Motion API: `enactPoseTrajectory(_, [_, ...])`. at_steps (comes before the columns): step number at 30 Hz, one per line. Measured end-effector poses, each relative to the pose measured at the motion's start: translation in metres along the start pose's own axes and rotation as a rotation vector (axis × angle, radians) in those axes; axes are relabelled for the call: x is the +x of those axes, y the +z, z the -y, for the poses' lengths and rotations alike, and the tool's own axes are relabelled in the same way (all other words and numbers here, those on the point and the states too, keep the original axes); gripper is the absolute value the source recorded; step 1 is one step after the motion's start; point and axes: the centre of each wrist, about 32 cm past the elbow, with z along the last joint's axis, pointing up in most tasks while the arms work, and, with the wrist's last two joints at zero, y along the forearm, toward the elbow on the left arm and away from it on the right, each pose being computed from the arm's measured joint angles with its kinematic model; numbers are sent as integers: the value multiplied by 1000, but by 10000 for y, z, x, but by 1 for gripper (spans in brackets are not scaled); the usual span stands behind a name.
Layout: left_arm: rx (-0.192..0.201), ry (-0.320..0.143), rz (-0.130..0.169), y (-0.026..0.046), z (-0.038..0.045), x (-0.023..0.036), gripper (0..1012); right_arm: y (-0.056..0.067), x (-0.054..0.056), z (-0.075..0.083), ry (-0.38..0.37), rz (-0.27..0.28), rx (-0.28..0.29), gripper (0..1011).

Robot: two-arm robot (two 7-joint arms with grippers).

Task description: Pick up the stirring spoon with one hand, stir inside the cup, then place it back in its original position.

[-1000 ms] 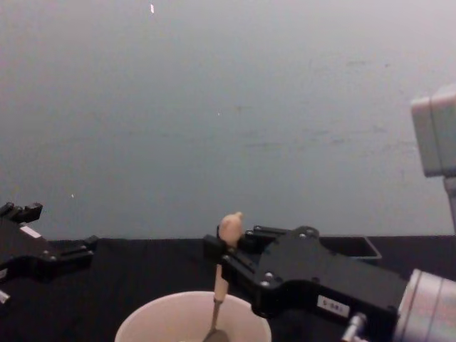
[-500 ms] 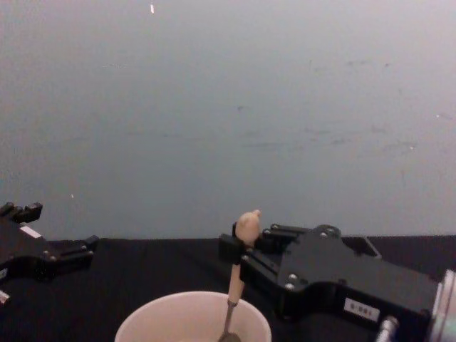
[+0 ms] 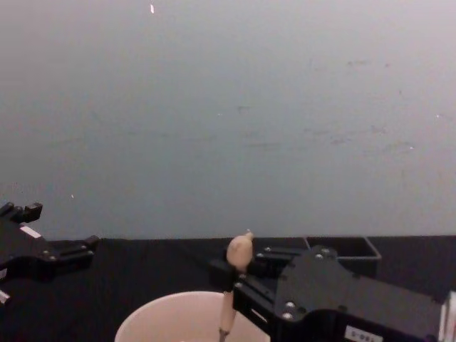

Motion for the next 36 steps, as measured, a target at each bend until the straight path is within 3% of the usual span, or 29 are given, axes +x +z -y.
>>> enactPoseTrajectory(15, [0, 0, 0, 0, 0, 0, 1001, -23, -59, -130, 34, -19, 6, 174])
enactPoseTrajectory(25, [0, 0, 0, 0, 0, 0, 1001, -38, 16, -305, 6, -14, 16, 174])
enactPoseTrajectory(36, [0, 0, 0, 0, 0, 0, 1001, -53, 102, -393, -26, -5, 19, 174])
